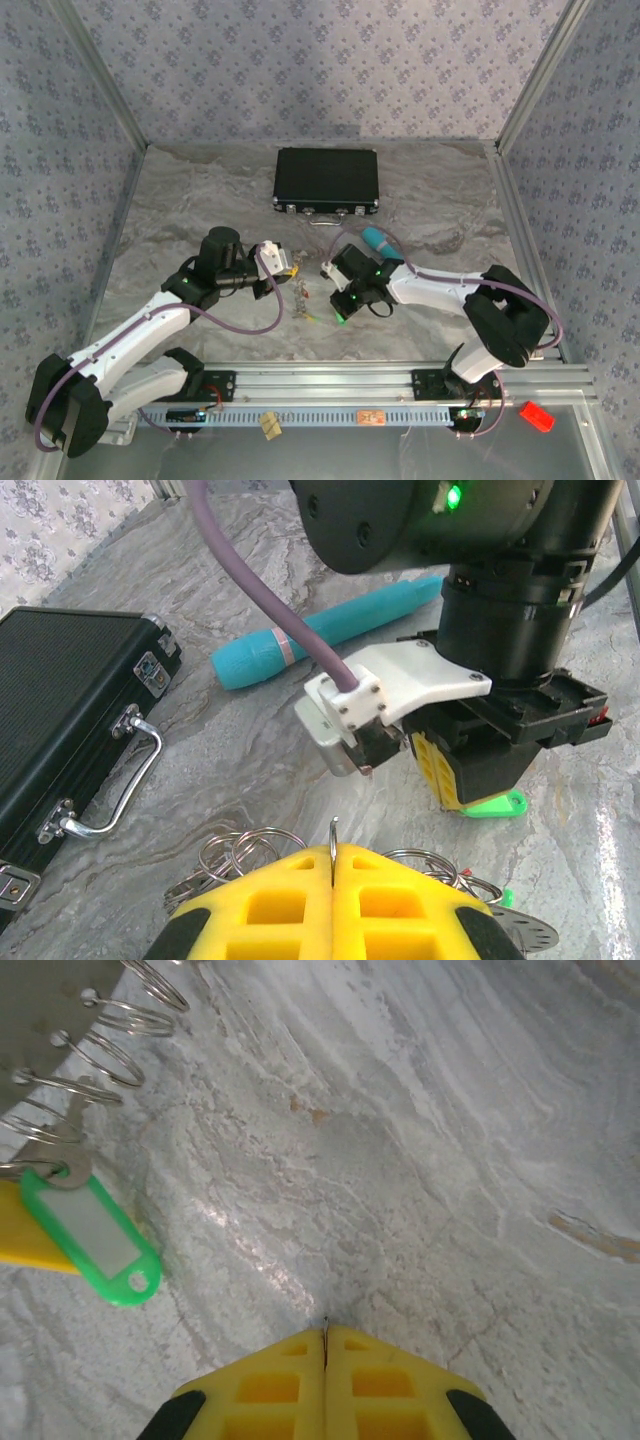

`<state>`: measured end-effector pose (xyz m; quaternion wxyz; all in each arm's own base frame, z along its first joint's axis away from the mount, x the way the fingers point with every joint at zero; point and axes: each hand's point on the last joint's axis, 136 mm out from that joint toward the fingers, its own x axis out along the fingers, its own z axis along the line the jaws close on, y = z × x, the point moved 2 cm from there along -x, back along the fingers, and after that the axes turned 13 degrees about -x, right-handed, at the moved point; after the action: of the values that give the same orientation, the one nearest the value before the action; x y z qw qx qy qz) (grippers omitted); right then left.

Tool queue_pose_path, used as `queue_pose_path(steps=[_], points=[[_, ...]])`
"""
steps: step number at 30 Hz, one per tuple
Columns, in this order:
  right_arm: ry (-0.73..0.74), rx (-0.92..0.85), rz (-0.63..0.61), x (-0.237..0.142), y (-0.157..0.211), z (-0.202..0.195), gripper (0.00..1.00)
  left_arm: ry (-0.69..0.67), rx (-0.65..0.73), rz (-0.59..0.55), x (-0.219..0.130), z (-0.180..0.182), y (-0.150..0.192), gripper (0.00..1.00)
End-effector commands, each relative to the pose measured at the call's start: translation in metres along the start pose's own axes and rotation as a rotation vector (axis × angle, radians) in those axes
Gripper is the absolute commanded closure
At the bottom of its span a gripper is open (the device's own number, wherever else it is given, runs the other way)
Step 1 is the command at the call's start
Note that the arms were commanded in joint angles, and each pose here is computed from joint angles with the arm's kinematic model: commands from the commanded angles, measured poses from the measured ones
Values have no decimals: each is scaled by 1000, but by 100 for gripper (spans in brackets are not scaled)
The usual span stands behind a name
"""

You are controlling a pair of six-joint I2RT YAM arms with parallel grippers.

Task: Put the keys on the keyring

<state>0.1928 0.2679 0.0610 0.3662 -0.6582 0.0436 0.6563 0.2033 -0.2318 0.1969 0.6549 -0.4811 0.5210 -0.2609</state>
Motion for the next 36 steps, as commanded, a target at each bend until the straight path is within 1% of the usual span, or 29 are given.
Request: queue_pose_path(steps=[1,6,8,11,18,24,26,27,31,32,33,36], points=[[-10,14,137,-13,14,4,100,2,49,-35,-3,-1,-13,100],[-79,110,381,-24,40,12,100,1,51,-29,-4,-2,-12,100],[-91,127,446,-26,48,14,100,2,51,-27,-4,-2,-11,100],[-78,138,494,-28,51,9,100,1,53,-27,-4,-2,-12,100],[-45,145,502,-11,39,-8,100,-3,52,-21,-5,-1,-11,100],[-33,159,484,2,30,-19,99,-1,51,-17,-4,-1,-10,100],[-30,164,485,5,31,-22,93,-2,52,-16,-3,-1,-10,100],[-27,159,451,4,19,-24,90,-2,51,-17,-4,-1,-10,100],[-29,163,408,2,12,-24,76,-3,53,-16,-3,-1,-10,100],[-29,164,381,0,7,-24,73,-3,50,-16,-3,0,-9,100],[-30,175,394,2,19,-23,71,-3,51,-16,-3,0,-9,100],[-21,190,360,0,23,-22,68,-1,51,-18,-2,0,-10,100]])
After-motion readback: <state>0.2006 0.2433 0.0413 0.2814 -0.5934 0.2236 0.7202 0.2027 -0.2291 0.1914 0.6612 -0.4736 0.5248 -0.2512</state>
